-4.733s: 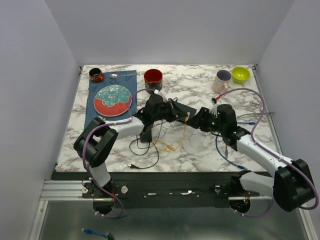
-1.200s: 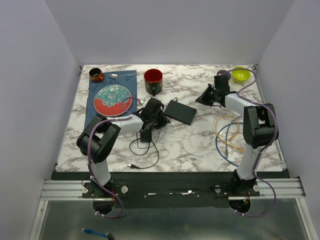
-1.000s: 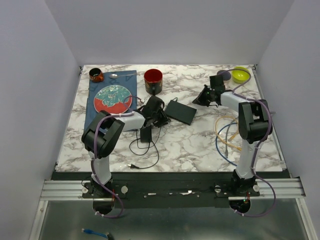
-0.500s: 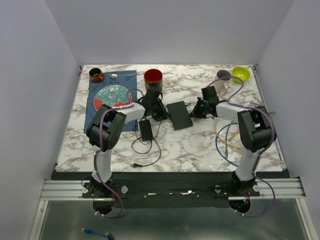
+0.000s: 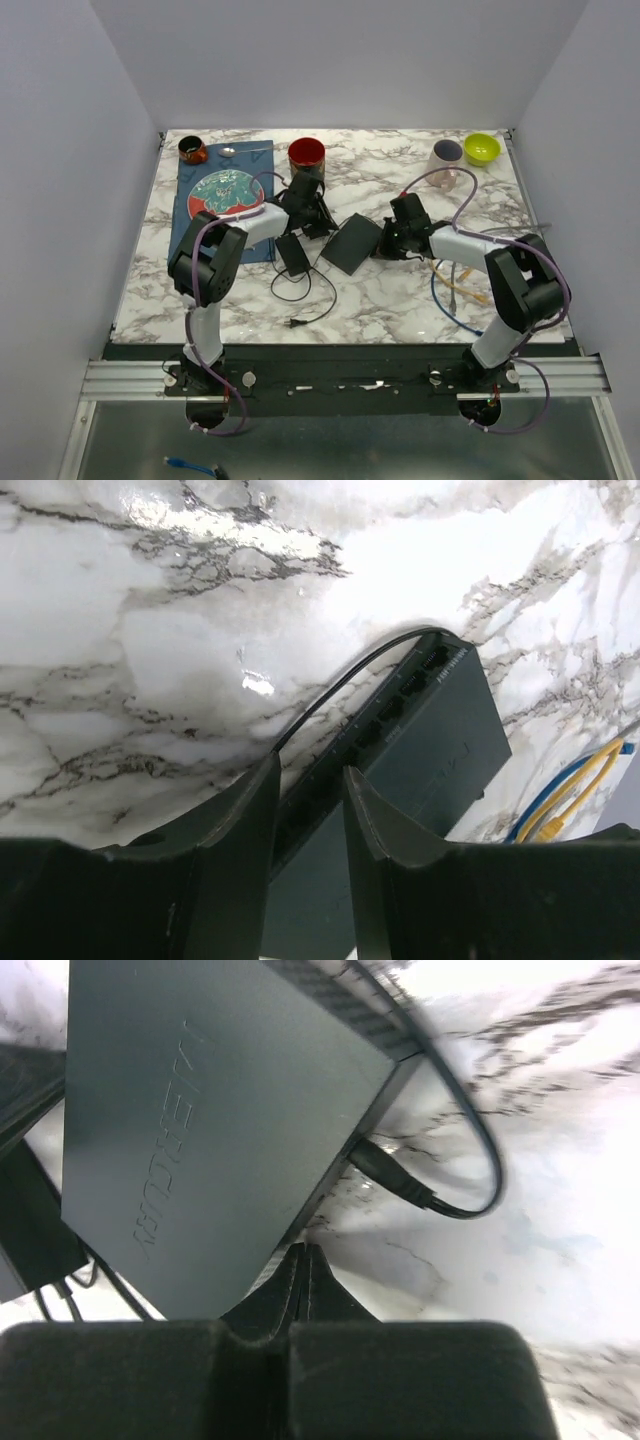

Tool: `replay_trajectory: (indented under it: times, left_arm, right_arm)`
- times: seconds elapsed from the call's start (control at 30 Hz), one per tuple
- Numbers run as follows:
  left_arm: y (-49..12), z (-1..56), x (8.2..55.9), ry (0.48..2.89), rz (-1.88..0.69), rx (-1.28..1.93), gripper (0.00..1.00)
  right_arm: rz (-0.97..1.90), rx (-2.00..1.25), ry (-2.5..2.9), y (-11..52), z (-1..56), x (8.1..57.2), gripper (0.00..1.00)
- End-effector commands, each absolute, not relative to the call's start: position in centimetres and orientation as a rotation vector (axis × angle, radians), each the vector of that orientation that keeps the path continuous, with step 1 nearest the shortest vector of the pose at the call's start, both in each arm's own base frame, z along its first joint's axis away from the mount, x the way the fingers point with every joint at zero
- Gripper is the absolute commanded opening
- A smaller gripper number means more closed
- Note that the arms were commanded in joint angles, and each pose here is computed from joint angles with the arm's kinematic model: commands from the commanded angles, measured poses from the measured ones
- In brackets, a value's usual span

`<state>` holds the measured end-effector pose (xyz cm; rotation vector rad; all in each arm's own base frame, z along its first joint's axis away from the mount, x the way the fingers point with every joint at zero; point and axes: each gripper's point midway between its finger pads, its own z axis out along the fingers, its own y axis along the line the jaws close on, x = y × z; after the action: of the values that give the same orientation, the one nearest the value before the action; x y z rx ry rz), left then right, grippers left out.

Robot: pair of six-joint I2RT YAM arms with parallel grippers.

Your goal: Pull the plug from the switch port

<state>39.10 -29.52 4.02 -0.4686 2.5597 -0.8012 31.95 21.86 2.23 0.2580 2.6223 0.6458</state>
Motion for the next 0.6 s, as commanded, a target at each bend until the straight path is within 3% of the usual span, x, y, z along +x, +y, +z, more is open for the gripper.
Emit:
replay_trajectory:
  times: [0.0,0.07,0.1,0.13,0.2,0.27,0.37,0.4,0.5,0.57]
  left_arm:
    - [-28.4,9.3,38.7,2.449,-0.761,-0.401,0.48]
    - [-28.2,10.4,38.5,2.42,-0.773,-0.401,0.52]
    - [-28.4,11.1,38.0,2.409,-0.808,-0.4,0.53]
    - [-28.6,11.6,38.0,2.39,-0.835,-0.397,0.53]
    - [-29.4,11.7,37.3,2.395,-0.865,-0.378,0.54]
    - [-30.1,11.4,36.7,2.409,-0.867,-0.362,0.54]
    - [-30.5,10.6,36.0,2.425,-0.854,-0.371,0.54]
    - [-30.9,10.2,35.2,2.443,-0.858,-0.36,0.53]
    - [-31.5,9.6,32.9,2.468,-0.873,-0.329,0.53]
    - [-31.5,9.3,31.8,2.473,-0.872,-0.312,0.53]
  right_arm:
    - [0.503,0.22,2.47,19.7,6.9,33.5,0.11]
    - [0.425,0.194,2.394,18.1,8.9,33.7,0.21]
    - [0.405,0.182,2.378,17.6,9.3,33.6,0.34]
    - [0.393,0.174,2.364,17.3,9.6,33.5,0.39]
    - [0.337,0.169,2.34,16.4,10.1,33.5,0.46]
    - [0.288,0.189,2.336,15.6,9.8,33.7,0.45]
    - [0.249,0.244,2.341,15.2,9.3,34.8,0.34]
    - [0.233,0.267,2.357,15.0,8.7,35.4,0.22]
    - [0.198,0.329,2.339,14.7,9.4,37.4,0.07]
    - [0.164,0.348,2.35,14.4,8.9,38.1,0.05]
